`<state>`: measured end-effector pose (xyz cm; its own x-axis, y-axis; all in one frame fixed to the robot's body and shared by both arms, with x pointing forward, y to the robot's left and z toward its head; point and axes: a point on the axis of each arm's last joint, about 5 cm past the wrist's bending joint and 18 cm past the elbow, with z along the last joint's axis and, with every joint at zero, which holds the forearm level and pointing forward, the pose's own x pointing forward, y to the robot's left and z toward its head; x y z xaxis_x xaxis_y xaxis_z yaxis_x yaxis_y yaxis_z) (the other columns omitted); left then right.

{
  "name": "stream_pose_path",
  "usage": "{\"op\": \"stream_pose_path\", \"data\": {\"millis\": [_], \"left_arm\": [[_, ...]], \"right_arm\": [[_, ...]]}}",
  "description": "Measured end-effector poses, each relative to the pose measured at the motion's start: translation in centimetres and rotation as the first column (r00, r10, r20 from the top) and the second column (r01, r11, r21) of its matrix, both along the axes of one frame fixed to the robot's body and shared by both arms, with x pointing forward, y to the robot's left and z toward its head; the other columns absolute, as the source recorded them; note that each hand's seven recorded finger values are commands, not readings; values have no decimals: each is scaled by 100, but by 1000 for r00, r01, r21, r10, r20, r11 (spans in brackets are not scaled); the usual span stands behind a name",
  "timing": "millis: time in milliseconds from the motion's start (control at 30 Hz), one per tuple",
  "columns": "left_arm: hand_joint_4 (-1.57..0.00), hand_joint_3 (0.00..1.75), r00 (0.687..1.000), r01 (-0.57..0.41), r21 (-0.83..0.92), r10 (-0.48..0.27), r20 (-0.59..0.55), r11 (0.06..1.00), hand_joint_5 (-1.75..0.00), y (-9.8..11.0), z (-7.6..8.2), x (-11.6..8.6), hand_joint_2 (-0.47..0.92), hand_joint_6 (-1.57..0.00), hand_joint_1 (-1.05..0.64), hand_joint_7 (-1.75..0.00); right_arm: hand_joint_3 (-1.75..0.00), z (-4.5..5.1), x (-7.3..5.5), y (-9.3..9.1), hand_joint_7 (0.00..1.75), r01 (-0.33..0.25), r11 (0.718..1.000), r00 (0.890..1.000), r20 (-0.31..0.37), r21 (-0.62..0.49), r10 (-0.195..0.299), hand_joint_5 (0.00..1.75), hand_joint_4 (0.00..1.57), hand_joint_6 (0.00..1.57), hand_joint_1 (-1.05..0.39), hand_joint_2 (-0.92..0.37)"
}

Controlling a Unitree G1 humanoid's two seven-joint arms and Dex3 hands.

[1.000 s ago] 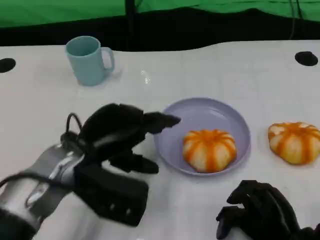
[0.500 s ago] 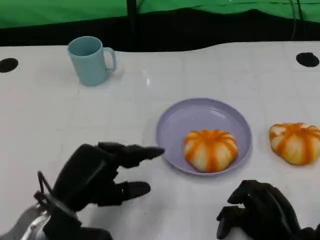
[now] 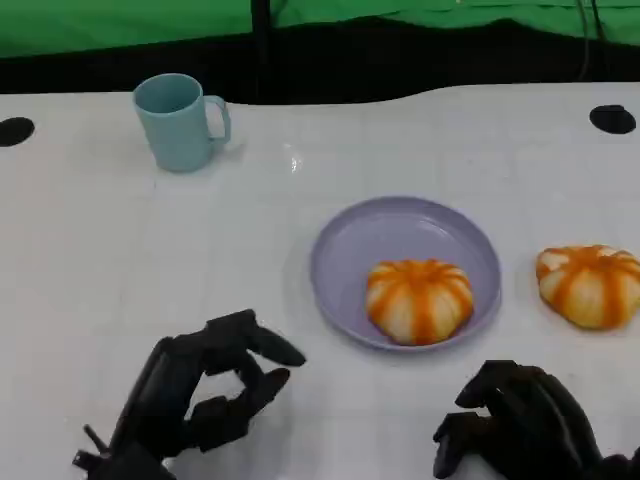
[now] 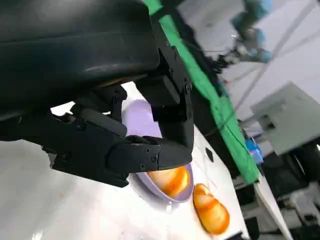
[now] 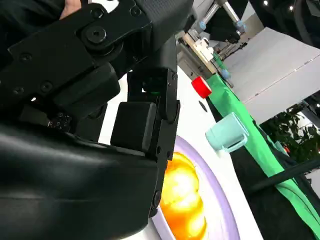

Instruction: Grasp the bread from the table and place it into the plate.

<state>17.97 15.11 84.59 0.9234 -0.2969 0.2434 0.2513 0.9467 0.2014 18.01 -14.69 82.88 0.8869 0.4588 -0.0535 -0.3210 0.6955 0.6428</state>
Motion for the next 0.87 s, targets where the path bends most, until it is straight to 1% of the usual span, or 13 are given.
{"op": "stream_pose_path", "data": {"millis": [100, 333, 567, 800, 867], "left_arm": [[-76, 53, 998, -1, -36, -1, -60, 999, -175, 18, -33, -32, 92, -51, -59, -174], [-76, 49, 988, 37, -187, -64, -140, 982, -175, 49, -44, -9, 92, -54, -62, -175], [-78, 47, 981, 61, -223, -100, -169, 973, -175, 54, -59, -2, 92, -56, -61, -175], [-78, 47, 981, 54, -243, -97, -166, 968, -175, 46, -60, 1, 92, -57, -60, -175], [-77, 46, 980, 66, -251, -111, -167, 966, -175, 43, -63, 2, 92, -56, -61, -175]], "right_arm": [[0, 1, -1, -11, 34, 0, 1000, 1000, -2, -1, 0, 72, 157, 157, -101, -73], [-1, 1, -5, -19, 34, 0, 1000, 1000, -4, -1, 0, 73, 157, 157, -102, -74], [0, -1, -8, -31, 35, 2, 1000, 1000, -4, -5, -2, 74, 157, 157, -103, -73], [0, -4, -11, -45, 35, 10, 1000, 1000, -5, -5, -10, 74, 156, 157, -104, -74], [0, -6, -12, -50, 35, 13, 1000, 1000, -4, -7, -13, 75, 157, 157, -105, -74]]}}
